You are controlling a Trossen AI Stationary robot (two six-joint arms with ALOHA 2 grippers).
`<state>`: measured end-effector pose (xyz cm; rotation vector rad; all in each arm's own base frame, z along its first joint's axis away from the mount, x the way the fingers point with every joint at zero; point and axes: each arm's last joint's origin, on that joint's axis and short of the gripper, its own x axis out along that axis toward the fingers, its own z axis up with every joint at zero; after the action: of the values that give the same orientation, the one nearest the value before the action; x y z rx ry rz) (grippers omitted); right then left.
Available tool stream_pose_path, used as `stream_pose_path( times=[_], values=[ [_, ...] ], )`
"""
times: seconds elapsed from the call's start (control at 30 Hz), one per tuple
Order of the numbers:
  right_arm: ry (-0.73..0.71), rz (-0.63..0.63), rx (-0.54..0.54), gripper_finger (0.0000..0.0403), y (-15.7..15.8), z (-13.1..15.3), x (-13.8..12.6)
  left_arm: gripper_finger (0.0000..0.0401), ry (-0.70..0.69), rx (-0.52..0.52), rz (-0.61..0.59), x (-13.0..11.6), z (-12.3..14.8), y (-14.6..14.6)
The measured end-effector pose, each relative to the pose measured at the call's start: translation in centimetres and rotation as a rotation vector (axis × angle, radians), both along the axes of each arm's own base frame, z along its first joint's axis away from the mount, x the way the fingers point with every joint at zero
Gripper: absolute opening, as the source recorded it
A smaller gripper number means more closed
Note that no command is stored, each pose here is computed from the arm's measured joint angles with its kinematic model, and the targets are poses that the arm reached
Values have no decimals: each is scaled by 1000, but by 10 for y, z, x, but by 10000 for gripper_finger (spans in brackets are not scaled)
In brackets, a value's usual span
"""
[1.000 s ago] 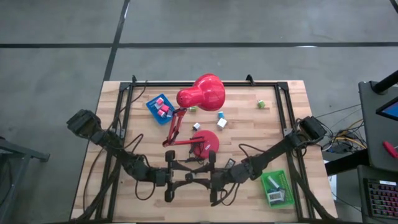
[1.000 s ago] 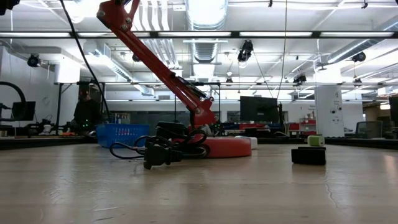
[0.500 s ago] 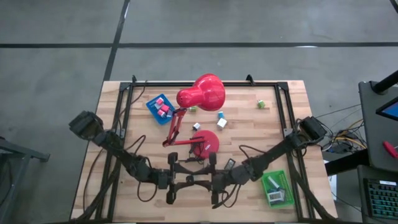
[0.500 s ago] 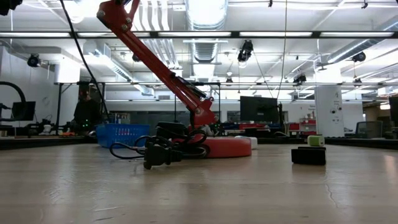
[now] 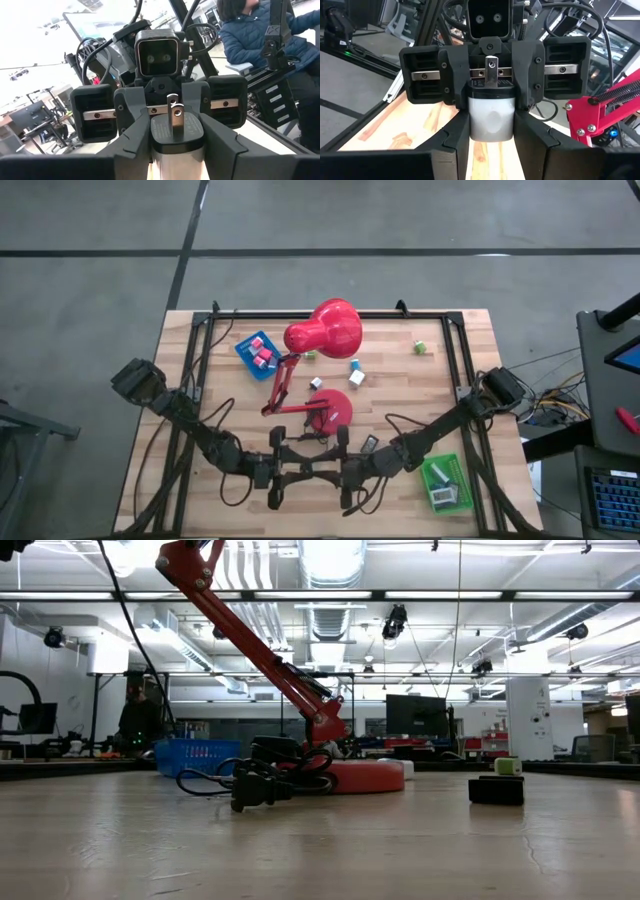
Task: Pick & Place Office items
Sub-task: Put the bottom white black charger adapter into the blue bin
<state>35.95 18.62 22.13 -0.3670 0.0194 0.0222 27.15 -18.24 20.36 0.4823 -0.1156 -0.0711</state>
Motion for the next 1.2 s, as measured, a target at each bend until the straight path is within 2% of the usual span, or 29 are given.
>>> stream_pose_path(
  times=[0.7,0.97,1.07,1.2],
  values=[
    [6,3,-4,116,0,-1,0,134,6,19,-21,0,-1,0],
    [6,-1,22,257,-1,0,1,134,9,26,-57,0,-2,-1],
    [14,-7,18,287,-1,-1,1,134,12,27,-57,0,-2,-1],
    [53,-16,24,308,-2,-4,1,134,24,32,-48,1,-3,-1]
  ],
)
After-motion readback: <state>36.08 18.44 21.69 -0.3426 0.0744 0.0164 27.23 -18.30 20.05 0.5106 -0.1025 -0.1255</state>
